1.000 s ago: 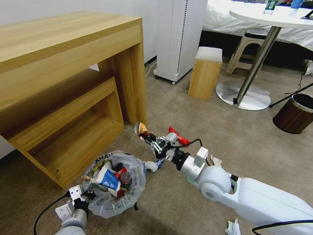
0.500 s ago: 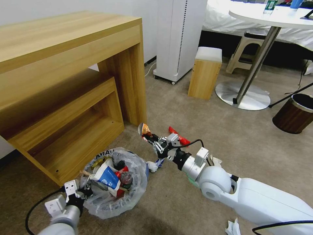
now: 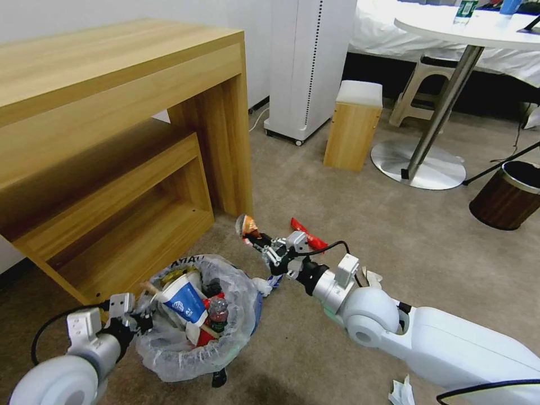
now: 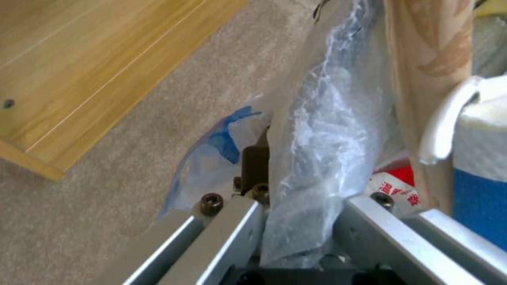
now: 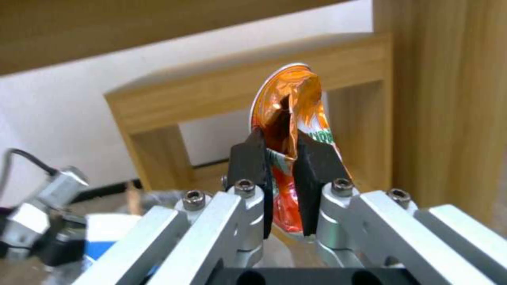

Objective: Pick up the trash bin and place the garbage on the floor into it.

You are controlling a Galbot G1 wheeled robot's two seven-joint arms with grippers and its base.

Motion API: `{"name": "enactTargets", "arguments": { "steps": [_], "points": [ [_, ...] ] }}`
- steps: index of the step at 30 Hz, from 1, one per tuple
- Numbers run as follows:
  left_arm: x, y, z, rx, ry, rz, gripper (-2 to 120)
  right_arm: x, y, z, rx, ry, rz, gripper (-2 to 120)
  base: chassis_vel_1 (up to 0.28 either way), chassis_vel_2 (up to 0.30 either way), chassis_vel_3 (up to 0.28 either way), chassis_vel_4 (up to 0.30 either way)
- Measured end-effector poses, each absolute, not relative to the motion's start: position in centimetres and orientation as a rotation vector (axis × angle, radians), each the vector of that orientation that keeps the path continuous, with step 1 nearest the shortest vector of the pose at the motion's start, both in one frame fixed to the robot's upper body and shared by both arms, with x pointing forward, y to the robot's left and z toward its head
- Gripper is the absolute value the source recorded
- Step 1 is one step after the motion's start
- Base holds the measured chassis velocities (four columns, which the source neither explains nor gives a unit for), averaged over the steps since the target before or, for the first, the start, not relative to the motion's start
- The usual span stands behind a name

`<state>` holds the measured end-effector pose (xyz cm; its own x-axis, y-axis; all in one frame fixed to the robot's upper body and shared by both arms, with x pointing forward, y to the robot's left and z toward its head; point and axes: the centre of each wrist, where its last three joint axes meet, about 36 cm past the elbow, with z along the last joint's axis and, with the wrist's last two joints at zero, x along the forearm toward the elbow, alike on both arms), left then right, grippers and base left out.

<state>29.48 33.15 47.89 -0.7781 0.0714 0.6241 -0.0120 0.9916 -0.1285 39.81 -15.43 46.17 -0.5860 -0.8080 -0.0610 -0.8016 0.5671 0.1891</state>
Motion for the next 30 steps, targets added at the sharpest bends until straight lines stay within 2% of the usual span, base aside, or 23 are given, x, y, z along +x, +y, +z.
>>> {"name": "enactTargets", "arguments": {
  "steps": [10, 23, 30],
  "points": [
    [30.1, 33.1, 49.1, -0.082, -2.470, 0.144, 0, 37.6, -12.6, 44.9, 1.551, -2.582, -0.435, 9, 0.000, 0.000, 0.000, 0.000],
    [30.0, 32.8, 49.5, -0.086, -2.498, 0.168, 0, 35.7, -9.6, 40.8, 1.324, -2.476, -0.329, 8, 0.000, 0.000, 0.000, 0.000],
    [29.7, 32.5, 49.5, -0.088, -2.502, 0.177, 0, 36.2, -8.2, 41.3, 1.299, -2.477, -0.294, 8, 0.000, 0.000, 0.000, 0.000]
  ]
}}
